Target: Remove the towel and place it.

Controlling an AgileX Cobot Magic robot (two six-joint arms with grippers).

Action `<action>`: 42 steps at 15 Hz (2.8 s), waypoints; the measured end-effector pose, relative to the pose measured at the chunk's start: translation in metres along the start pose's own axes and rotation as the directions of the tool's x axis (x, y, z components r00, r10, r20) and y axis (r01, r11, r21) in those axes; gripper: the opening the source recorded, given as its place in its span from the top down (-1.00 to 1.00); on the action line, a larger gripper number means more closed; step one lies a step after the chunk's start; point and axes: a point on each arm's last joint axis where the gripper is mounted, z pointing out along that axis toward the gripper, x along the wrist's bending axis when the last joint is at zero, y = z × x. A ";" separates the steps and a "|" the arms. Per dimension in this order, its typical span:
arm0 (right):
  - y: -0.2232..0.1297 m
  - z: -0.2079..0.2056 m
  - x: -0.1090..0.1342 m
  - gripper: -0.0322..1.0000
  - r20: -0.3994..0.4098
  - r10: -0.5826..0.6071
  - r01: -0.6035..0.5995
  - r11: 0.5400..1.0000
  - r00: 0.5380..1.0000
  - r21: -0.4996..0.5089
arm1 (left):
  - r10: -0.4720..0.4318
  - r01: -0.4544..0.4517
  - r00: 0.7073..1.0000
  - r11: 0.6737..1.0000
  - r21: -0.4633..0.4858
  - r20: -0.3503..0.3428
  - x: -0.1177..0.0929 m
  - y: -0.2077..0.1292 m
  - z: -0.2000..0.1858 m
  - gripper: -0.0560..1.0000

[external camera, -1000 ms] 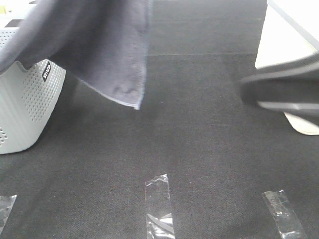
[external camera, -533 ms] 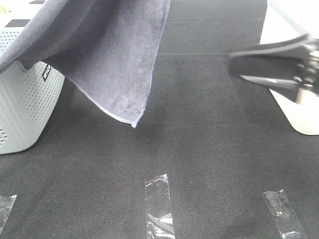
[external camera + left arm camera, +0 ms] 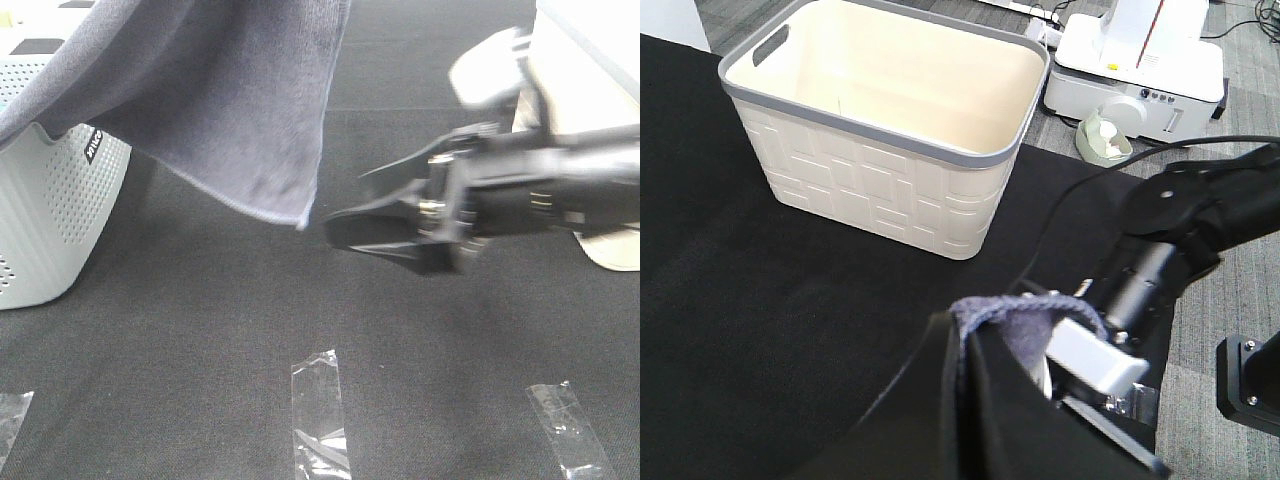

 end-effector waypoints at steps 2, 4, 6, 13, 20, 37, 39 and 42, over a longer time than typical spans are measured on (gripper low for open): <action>0.003 0.012 -0.014 -0.44 0.000 0.007 -0.007 1.000 1.000 0.007 | 0.000 0.000 1.000 1.000 0.000 0.000 0.000 0.000 0.000 0.89; 0.007 0.023 -0.026 -0.44 -0.012 0.012 -0.012 1.000 1.000 0.002 | 0.000 0.000 1.000 1.000 -0.001 -0.001 0.000 0.000 0.000 0.89; 0.010 0.030 -0.031 -0.44 -0.050 0.015 -0.016 1.000 0.999 -0.015 | 0.000 0.000 1.000 1.000 -0.019 -0.016 0.001 0.002 0.000 0.89; 0.012 0.056 -0.058 -0.44 -0.076 0.103 -0.104 0.994 0.992 -0.016 | -0.005 -0.005 0.996 0.995 -0.104 -0.087 0.008 0.009 -0.001 0.89; 0.025 0.056 -0.056 0.26 -0.125 0.093 -0.101 0.993 0.988 -0.056 | -0.011 -0.010 0.991 0.987 -0.161 -0.133 0.012 0.015 -0.002 0.89; 0.092 0.008 -0.065 0.94 0.350 0.331 -0.465 0.770 0.877 0.437 | -0.336 0.347 0.799 0.935 -0.073 -0.499 0.076 -0.025 0.032 0.89; 0.117 -0.015 -0.076 0.94 0.554 0.222 -0.509 0.740 0.802 0.440 | -0.330 0.333 0.787 0.938 -0.092 -0.522 0.091 -0.033 0.050 0.89; 0.171 -0.047 -0.083 0.94 0.717 0.094 -0.458 0.824 0.690 0.333 | -0.287 0.201 0.774 0.957 -0.211 -0.564 0.115 -0.032 0.071 0.89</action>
